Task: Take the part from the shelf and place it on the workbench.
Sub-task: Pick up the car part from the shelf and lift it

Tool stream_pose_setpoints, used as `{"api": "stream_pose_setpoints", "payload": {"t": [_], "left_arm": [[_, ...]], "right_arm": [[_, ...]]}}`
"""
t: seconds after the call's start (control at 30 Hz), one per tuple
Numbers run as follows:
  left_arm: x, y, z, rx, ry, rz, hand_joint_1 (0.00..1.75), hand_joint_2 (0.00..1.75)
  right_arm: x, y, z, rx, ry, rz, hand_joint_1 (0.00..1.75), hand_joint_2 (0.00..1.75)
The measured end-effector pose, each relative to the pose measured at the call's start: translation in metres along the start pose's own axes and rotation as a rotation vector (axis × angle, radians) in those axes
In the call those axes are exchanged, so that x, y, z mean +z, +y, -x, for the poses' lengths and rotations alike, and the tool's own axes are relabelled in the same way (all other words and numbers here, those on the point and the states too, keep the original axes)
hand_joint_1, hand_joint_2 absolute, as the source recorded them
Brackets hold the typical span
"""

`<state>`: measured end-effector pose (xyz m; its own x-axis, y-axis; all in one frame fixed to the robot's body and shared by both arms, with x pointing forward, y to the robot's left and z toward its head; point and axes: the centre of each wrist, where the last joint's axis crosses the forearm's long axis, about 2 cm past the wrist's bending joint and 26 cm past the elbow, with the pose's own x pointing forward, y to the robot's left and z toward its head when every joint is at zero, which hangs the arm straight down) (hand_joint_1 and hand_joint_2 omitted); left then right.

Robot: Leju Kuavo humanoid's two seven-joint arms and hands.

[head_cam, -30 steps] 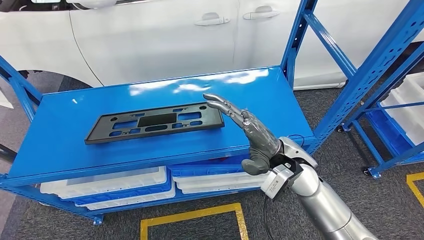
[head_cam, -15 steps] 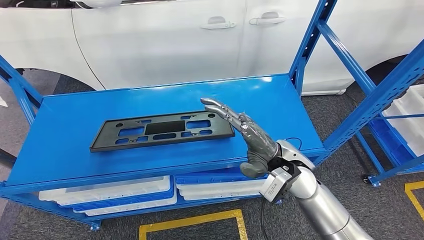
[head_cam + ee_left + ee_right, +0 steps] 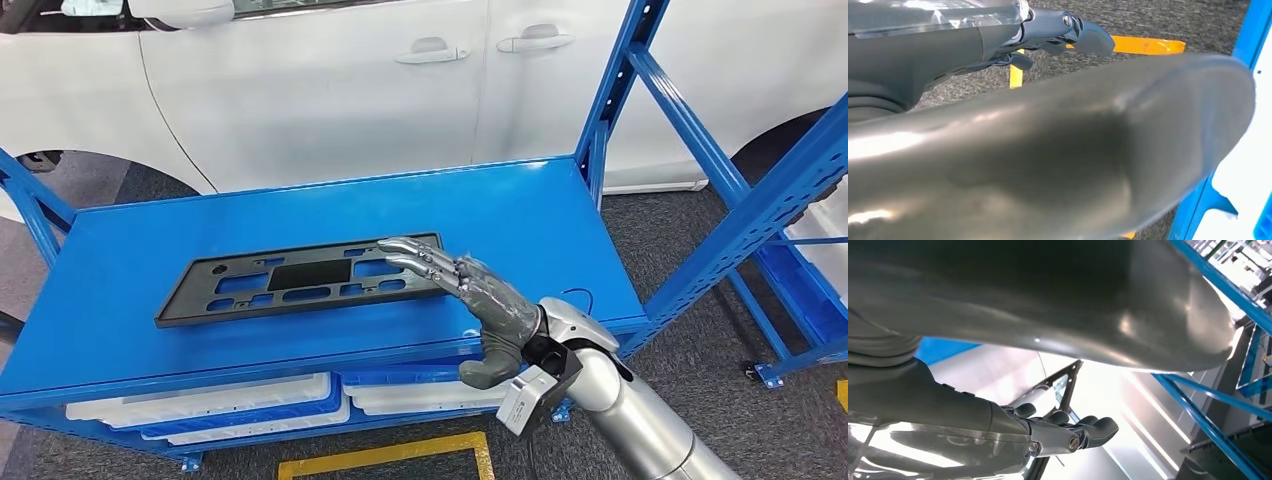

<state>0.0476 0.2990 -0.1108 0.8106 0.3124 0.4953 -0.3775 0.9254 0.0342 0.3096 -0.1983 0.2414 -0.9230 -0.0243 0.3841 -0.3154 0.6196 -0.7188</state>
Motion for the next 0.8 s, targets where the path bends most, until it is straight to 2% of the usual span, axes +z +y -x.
{"api": "stream_pose_setpoints", "payload": {"t": [0.47, 0.6, 0.8], "left_arm": [[0.000, -0.001, 0.001, -0.013, 0.000, 0.006, 0.00, 0.00], [0.001, -0.002, 0.002, -0.013, 0.003, 0.007, 0.00, 0.00], [0.001, -0.005, 0.000, -0.007, -0.001, -0.008, 0.00, 0.00]], "right_arm": [[0.000, 0.010, -0.001, -0.076, 0.030, -0.018, 0.00, 0.00], [0.003, 0.019, 0.001, -0.144, 0.067, -0.029, 0.00, 1.75], [-0.009, 0.043, 0.009, -0.059, 0.192, -0.074, 0.00, 1.75]]}}
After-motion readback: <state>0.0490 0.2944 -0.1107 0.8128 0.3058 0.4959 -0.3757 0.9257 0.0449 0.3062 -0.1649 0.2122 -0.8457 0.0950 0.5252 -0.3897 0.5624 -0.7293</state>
